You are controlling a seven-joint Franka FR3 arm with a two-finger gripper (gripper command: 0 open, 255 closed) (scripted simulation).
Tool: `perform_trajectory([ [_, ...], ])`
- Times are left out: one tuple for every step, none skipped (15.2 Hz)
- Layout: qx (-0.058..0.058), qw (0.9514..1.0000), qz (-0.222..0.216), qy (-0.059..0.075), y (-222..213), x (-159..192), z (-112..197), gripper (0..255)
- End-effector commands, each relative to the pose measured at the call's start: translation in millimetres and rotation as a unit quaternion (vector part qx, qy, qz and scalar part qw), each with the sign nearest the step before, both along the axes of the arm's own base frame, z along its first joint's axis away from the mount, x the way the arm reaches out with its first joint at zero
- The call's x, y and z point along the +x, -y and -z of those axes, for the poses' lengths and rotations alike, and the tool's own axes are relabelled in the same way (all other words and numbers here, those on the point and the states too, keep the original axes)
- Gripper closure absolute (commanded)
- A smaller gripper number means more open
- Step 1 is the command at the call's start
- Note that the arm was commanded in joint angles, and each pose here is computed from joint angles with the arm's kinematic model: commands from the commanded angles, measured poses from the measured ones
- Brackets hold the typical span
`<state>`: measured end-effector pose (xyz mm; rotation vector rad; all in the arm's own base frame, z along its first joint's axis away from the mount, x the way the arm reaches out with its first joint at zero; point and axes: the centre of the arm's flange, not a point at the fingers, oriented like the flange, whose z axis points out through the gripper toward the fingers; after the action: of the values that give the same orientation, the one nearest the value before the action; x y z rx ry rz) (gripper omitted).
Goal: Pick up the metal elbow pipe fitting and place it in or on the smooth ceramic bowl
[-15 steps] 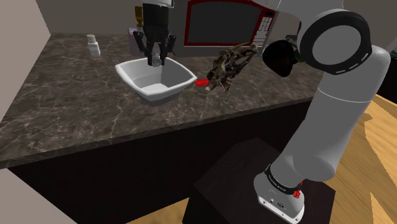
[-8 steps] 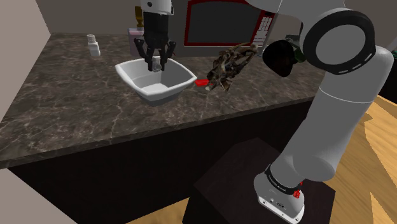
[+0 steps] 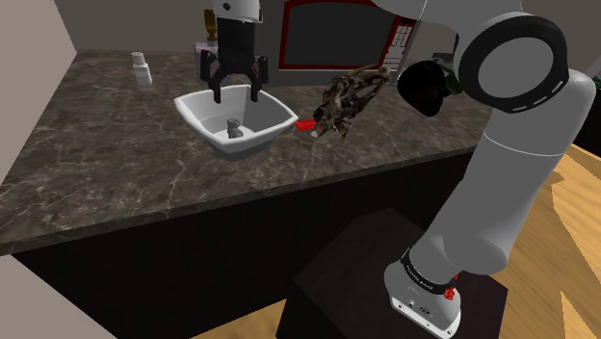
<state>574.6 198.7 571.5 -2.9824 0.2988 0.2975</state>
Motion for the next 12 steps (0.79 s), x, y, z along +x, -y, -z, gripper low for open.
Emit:
perform_trajectory([
  [0.000,1.0000,0.000,0.000,0,0,0,0],
  [0.000,1.0000,0.000,0.000,0,0,0,0],
  [0.000,1.0000,0.000,0.000,2,2,-13,0],
  [0.000,1.0000,0.000,0.000,4,5,-26,0],
  [0.000,1.0000,0.000,0.000,6,7,-38,0],
  [0.000,1.0000,0.000,0.000,7,9,-49,0],
  [0.000,1.0000,0.000,0.000,7,9,-49,0],
  [0.000,1.0000,0.000,0.000,7,9,-49,0],
  [0.000,1.0000,0.000,0.000,7,9,-49,0],
  [0.000,1.0000,0.000,0.000,7,9,-49,0],
  [0.000,1.0000,0.000,0.000,7,9,-49,0],
  [0.000,1.0000,0.000,0.000,7,9,-49,0],
])
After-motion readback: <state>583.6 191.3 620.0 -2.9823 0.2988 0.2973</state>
